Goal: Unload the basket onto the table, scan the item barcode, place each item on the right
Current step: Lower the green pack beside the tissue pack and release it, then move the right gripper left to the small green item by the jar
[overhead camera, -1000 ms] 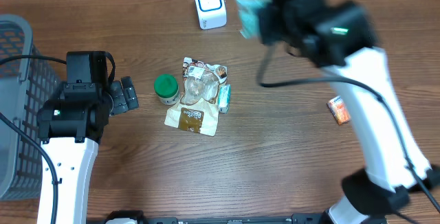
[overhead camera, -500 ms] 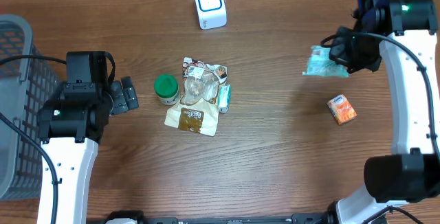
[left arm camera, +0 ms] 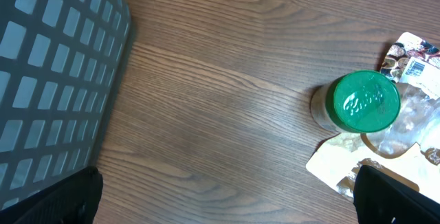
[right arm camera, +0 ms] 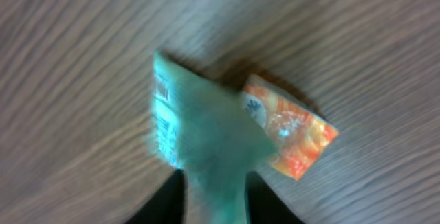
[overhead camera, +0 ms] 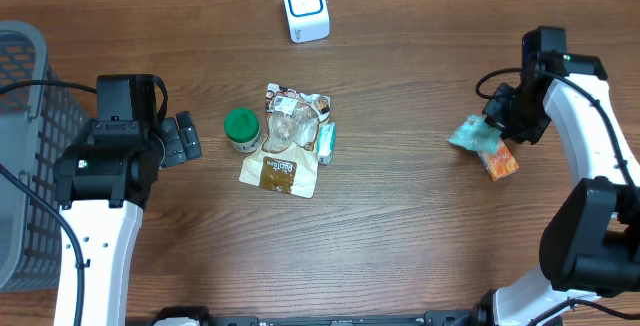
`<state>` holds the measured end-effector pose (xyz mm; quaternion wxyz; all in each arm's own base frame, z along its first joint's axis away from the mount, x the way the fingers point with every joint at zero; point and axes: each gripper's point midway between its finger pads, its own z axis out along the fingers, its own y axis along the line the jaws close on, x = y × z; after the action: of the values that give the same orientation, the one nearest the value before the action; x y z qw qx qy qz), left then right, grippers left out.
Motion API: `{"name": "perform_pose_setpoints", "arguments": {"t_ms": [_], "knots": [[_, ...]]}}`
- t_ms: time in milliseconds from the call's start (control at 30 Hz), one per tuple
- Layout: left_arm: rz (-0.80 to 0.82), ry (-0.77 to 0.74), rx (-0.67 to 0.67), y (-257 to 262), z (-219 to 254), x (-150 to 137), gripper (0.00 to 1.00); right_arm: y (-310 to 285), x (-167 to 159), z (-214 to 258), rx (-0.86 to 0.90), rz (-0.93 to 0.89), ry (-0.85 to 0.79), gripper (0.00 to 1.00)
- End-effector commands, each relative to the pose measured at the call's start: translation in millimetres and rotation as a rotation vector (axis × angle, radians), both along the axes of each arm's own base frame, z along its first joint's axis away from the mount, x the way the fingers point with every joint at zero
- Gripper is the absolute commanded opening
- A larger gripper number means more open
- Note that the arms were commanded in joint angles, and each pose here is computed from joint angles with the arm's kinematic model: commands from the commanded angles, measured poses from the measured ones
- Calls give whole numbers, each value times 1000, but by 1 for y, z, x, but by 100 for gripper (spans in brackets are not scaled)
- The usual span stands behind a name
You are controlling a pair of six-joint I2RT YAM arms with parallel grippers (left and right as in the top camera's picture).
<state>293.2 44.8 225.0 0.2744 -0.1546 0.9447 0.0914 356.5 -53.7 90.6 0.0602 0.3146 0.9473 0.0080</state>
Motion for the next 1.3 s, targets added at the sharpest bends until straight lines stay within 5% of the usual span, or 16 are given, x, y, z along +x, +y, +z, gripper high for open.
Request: {"name": "perform_pose_setpoints", "arguments": {"t_ms": [0, 233, 533, 933, 1100, 1200, 1267], "knots": [[-7, 4, 18, 3, 1, 0, 100, -15, -2, 0, -25, -82, -11, 39], [-7, 4, 18, 3, 1, 0, 100, -2, -17, 20, 78, -73, 52, 42], [-7, 4, 18, 3, 1, 0, 100, 80, 4, 105, 212, 239, -65, 41], [-7, 4, 18, 3, 1, 0, 100, 259, 4, 67, 322, 632, -191, 40], [-7, 4, 18, 3, 1, 0, 100, 319, -12, 36, 364, 736, -257, 25], [-7, 4, 18, 3, 1, 0, 100, 342, -20, 23, 390, 760, -291, 6], [-7, 4, 18, 3, 1, 0, 100, 350, -22, 16, 404, 743, -309, 4]]}}
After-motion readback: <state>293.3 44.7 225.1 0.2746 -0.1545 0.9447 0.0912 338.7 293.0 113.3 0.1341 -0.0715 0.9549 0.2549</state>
